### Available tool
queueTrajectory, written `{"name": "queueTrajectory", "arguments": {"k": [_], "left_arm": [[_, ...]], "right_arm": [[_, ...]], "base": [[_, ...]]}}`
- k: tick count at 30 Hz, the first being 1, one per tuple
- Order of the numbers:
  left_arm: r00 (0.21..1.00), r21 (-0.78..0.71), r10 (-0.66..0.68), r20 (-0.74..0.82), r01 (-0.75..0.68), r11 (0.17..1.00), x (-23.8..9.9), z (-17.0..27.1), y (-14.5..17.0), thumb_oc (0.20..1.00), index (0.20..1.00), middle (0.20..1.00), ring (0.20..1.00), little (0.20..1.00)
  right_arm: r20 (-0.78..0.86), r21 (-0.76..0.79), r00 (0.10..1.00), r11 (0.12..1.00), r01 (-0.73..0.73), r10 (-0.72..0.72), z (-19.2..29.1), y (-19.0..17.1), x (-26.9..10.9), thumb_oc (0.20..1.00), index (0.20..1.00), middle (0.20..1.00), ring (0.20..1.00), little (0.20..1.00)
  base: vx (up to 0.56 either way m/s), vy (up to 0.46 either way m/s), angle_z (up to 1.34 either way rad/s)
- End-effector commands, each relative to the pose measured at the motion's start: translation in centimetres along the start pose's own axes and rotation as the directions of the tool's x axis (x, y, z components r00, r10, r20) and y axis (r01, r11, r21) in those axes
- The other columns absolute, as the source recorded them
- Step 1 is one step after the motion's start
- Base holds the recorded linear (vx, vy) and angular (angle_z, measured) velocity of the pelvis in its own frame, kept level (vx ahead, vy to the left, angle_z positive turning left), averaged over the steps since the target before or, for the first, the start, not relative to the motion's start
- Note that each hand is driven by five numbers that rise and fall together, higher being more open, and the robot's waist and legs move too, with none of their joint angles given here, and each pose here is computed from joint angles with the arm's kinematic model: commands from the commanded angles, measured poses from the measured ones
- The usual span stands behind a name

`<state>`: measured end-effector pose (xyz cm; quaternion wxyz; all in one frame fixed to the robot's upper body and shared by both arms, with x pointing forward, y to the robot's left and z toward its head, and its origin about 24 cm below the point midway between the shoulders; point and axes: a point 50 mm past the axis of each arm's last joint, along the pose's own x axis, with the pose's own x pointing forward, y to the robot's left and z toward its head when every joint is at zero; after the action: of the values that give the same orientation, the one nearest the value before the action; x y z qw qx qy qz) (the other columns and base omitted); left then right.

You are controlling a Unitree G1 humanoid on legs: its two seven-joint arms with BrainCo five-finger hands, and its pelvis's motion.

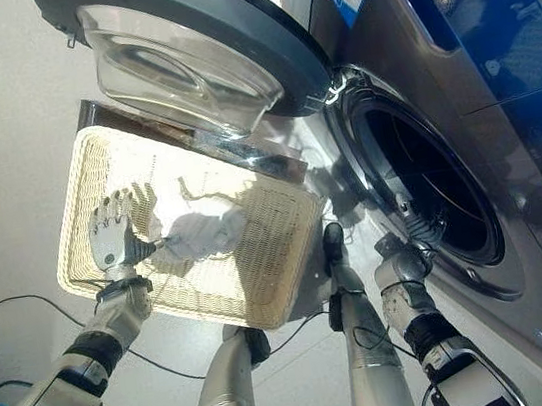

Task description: Put the clothes into the washing machine.

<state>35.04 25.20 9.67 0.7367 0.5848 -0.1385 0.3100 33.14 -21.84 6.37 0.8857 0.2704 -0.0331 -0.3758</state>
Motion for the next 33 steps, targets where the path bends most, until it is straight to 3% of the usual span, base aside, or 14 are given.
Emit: {"name": "queueTrajectory", "arguments": {"k": [1, 5, 11, 18, 27, 33], "left_arm": [[0.996, -0.027, 0.09, -0.01, -0.09, 0.996, -0.6, -0.7, 0.5, 1.0, 1.0, 1.0, 1.0, 1.0], [0.996, -0.059, 0.087, 0.031, -0.085, 0.995, -1.3, -0.4, 0.3, 1.0, 1.0, 1.0, 1.0, 1.0], [0.969, -0.069, 0.01, 0.245, 0.007, 0.998, -2.5, 1.5, -0.2, 1.0, 1.0, 1.0, 1.0, 1.0], [0.849, 0.085, -0.145, 0.509, 0.118, 0.989, -3.1, 3.8, -0.9, 1.0, 1.0, 1.0, 1.0, 1.0], [0.774, 0.259, -0.312, 0.551, 0.197, 0.946, -1.1, 5.4, -1.5, 1.0, 1.0, 1.0, 1.0, 1.0], [0.772, 0.403, -0.43, 0.468, 0.246, 0.881, 0.1, 5.5, -2.2, 1.0, 1.0, 1.0, 1.0, 1.0]], "right_arm": [[0.036, 0.038, 0.999, 0.999, 0.026, -0.027, 0.2, -1.6, -0.5, 1.0, 1.0, 1.0, 1.0, 1.0], [0.031, 0.038, 0.999, 0.999, 0.031, -0.032, 0.1, -2.0, -0.6, 1.0, 1.0, 1.0, 1.0, 1.0], [0.036, 0.034, 0.999, 0.999, 0.038, -0.039, 0.2, -2.5, -0.4, 1.0, 1.0, 1.0, 1.0, 1.0], [0.029, 0.031, 0.999, 0.999, 0.034, -0.035, 0.5, -2.9, 0.3, 1.0, 1.0, 1.0, 1.0, 1.0], [0.047, 0.034, 0.999, 0.999, 0.009, -0.011, 1.1, -1.9, 1.3, 1.0, 1.0, 1.0, 1.0, 1.0], [0.048, 0.046, 0.999, 0.999, -0.009, 0.007, 1.3, -0.9, 1.6, 1.0, 1.0, 1.0, 1.0, 1.0]], "base": [[0.0, -0.007, 0.07], [0.0, -0.004, 0.07], [0.0, -0.001, 0.01], [0.0, 0.0, 0.0], [0.0, 0.009, 0.0], [0.0, 0.0, -0.01]]}}
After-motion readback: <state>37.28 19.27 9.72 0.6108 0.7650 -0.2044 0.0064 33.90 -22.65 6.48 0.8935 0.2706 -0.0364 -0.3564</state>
